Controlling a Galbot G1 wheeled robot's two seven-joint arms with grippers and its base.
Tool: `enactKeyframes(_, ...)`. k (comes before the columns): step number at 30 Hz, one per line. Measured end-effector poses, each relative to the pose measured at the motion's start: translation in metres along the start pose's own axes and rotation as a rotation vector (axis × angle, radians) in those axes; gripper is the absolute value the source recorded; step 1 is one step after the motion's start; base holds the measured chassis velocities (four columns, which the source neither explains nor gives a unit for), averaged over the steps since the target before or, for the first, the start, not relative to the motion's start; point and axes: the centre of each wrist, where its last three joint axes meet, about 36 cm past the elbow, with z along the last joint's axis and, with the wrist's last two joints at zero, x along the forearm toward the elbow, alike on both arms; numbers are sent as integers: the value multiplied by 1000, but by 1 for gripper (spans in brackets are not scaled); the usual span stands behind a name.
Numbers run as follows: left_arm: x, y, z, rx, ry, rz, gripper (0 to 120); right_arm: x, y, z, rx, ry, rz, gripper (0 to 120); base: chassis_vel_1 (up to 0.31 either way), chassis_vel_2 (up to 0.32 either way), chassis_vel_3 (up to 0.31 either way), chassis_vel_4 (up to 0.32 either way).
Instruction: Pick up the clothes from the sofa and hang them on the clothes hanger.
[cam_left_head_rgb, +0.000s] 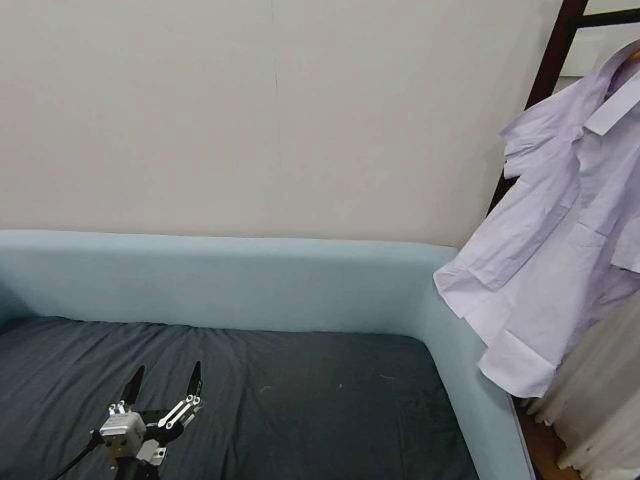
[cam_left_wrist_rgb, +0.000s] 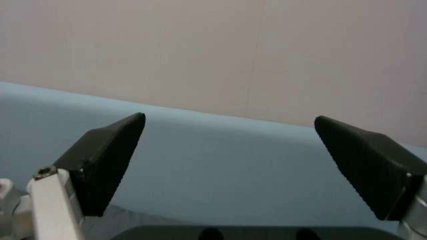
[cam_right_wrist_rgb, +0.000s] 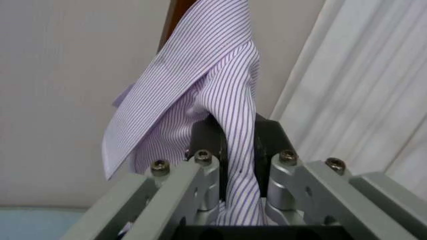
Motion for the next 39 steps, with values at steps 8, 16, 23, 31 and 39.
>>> enactKeyframes(8,0,0,0,0,0,0,100,-39,36,-28,21,-8,-8,8,0,0,0,0)
enactKeyframes(16,0,0,0,0,0,0,100,-84,56,-50,11,24,33,8,0,0,0,0)
enactKeyframes(23,0,0,0,0,0,-1,100,-113,54,-65,-27,54,86,8,0,0,0,0)
enactKeyframes(31,0,0,0,0,0,-1,100,-141,55,-75,-117,107,115,8,0,0,0,0)
enactKeyframes(39,0,0,0,0,0,-1,100,-153,62,-77,-205,118,123,8,0,0,0,0)
